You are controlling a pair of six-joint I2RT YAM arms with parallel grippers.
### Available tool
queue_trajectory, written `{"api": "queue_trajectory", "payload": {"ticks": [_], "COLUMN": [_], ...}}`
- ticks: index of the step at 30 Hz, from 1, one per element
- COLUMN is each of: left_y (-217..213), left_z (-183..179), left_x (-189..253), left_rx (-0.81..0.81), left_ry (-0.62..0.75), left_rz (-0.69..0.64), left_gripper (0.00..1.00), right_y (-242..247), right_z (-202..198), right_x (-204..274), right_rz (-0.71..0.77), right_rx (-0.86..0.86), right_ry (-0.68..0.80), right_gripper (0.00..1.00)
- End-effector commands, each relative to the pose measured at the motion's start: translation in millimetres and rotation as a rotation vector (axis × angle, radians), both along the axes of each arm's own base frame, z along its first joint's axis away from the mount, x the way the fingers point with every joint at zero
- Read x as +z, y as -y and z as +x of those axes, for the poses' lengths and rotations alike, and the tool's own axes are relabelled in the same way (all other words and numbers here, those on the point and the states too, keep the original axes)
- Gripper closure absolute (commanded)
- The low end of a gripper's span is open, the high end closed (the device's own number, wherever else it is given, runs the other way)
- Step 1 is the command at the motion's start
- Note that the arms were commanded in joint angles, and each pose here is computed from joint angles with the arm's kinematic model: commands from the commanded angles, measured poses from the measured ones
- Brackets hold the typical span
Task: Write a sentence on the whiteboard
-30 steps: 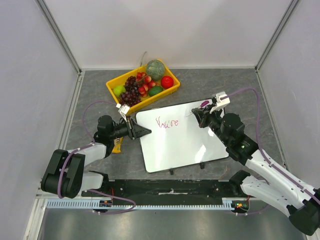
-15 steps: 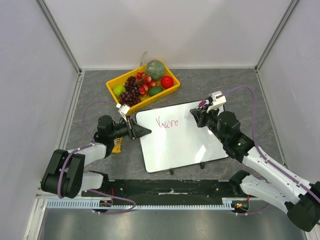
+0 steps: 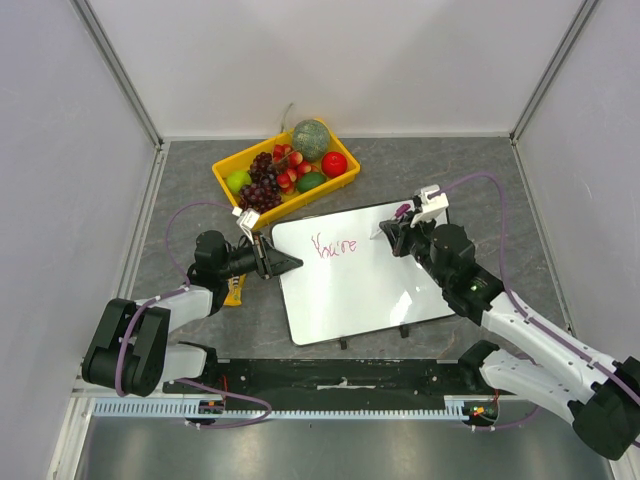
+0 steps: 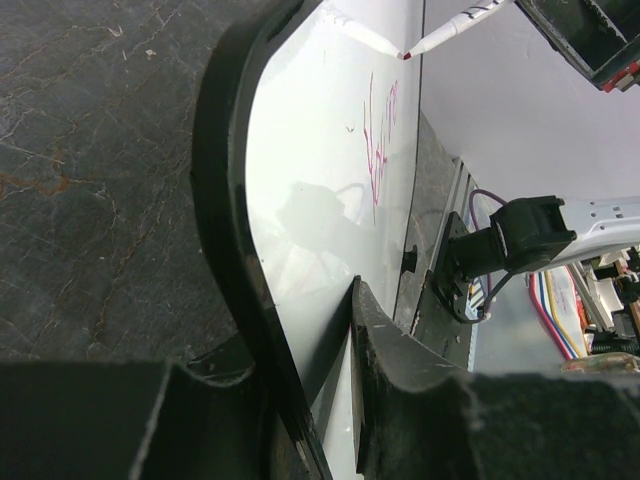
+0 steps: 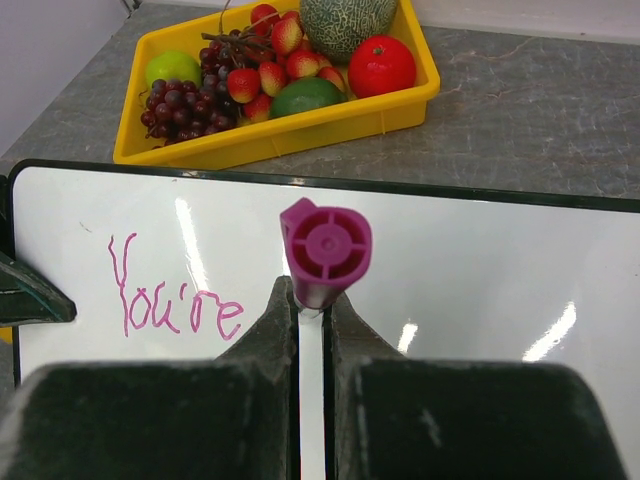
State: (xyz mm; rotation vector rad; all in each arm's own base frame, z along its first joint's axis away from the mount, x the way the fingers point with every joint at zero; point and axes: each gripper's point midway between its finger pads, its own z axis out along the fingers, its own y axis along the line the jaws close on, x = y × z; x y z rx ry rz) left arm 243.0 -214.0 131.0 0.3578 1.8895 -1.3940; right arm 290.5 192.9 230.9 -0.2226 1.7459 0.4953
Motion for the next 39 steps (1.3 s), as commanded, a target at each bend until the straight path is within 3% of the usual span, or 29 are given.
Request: {"api": "queue_trajectory", "payload": {"ticks": [1,21,39], "left_y": [-3,-3,-3], "left_z": [0,0,0], "left_x": [-27,-27,-27], "left_rx": [-0.005,-0.008,-0.008], "left_ry": [0.077,0.075,0.073], "left_rz": [0.109,0.108,0.108], "left_gripper": [0.98,0.98,0.98], "right_y": [2,-5,7], "right_z": [6,-7,-8], "right_x": [-1,-20,-24], "right_rz": [0.004,-0.006,-0.015], "right_rx": [-0.024,0.049,-0.006], "right_ry": [0.011,-0.039,-0.039], "right_gripper": [1.00,1.00,1.00]}}
